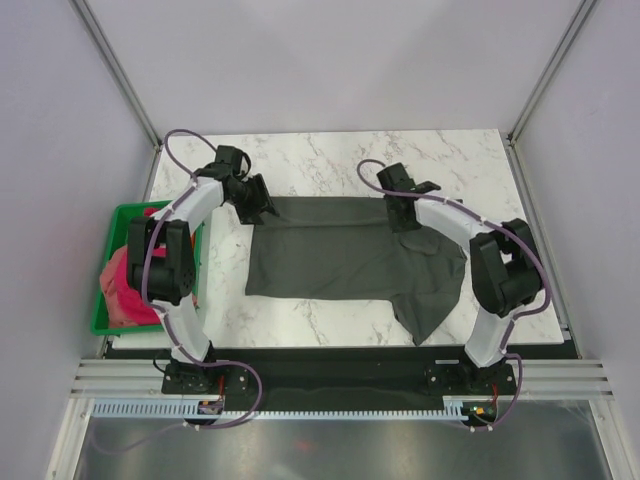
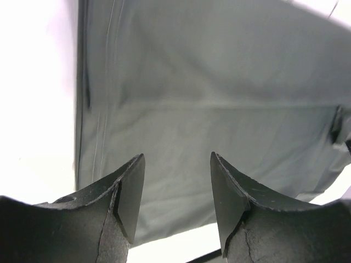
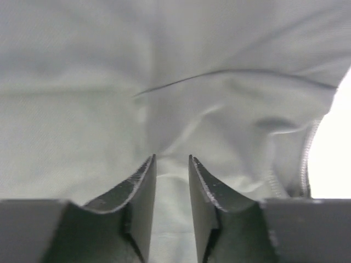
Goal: Fold and stack the t-shirts
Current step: Fold the tshirt
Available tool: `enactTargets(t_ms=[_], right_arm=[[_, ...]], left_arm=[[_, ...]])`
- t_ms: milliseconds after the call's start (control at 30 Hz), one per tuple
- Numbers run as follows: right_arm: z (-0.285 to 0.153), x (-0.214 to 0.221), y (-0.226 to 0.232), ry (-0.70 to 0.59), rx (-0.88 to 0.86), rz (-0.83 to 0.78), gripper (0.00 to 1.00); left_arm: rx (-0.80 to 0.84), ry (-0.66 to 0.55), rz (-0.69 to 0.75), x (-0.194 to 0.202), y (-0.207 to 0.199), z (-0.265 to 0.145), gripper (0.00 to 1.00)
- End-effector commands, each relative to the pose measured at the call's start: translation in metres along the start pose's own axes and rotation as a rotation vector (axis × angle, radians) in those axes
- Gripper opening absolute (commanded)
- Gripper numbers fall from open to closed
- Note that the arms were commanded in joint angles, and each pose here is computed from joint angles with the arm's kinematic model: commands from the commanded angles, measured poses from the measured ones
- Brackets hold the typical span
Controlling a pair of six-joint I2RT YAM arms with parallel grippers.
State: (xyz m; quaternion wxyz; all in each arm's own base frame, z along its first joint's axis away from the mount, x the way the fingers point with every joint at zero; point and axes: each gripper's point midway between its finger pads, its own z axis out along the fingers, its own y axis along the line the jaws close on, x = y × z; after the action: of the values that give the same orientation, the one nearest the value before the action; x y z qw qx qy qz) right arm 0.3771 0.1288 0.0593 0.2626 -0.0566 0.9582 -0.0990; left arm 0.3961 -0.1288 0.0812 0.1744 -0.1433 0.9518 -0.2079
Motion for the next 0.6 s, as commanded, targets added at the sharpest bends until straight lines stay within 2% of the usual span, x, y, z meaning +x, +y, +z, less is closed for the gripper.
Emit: enactTargets(t_ms=[0,100,233,400,567], right_arm=[[-0.016,-0.035,-0.034,-0.066,-0.038,0.195,0.4],[-0.003,-0.045,-0.059,-0.071,-0.064,0.307,0.41],[0.023,-0.056,-0.104,-0.098,0.02,0.442,0.41],[0.052,-0.06,-0.136,-0.12,0.058,0.544,0.4],[0.09,-0.042,-0.155,-0.09,0.106,0.58,0.4]], left_arm=[[0.039,-0.077,0.051,-0.037,-0.02,0.001,0.59],[0.027,-0.08,0.051,-0.05,-0.019,0.014,0.59],[0.017,-0.057,0.039,-0.058,-0.017,0.039,0.59],[-0.017,-0.031,0.02,-0.063,-0.007,0.07,0.58],[-0.118,-0.071,0.013,-0.074,0.014,0.082,0.58]])
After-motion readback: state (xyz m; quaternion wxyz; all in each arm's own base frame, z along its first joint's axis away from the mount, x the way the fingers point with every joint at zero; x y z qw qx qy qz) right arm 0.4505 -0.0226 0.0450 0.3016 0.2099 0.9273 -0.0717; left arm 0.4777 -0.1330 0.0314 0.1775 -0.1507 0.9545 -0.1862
